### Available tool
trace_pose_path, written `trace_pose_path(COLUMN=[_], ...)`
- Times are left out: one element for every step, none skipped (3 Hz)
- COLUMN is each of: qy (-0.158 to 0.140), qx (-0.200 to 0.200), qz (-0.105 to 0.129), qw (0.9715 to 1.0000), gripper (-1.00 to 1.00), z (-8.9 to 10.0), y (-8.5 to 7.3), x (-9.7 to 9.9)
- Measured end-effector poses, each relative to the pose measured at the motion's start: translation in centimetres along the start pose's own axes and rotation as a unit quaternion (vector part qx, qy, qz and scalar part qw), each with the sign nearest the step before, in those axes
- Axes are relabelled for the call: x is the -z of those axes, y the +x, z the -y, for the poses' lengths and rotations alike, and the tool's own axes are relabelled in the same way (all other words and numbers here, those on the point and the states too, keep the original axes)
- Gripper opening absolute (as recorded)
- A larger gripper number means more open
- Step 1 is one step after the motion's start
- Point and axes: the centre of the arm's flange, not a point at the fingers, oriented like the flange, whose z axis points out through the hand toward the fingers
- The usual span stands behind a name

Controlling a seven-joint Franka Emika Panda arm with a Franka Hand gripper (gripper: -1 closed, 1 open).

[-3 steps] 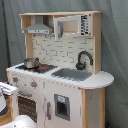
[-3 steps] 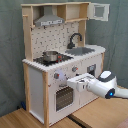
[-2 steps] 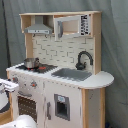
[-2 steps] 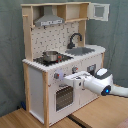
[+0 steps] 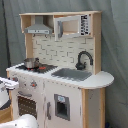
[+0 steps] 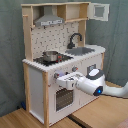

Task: Play with the kitchen

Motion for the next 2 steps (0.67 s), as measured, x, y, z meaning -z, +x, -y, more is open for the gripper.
trace_pose_path(qy=[0.0,0.005], qx=[0.001,0.006], qz=[-0.001,0.0], qw=[1.0,1.0], gripper=[1.0,1.0], z=[-0.5,-0.4], y=[1.1,2.7], x=[-2.0,-3.3])
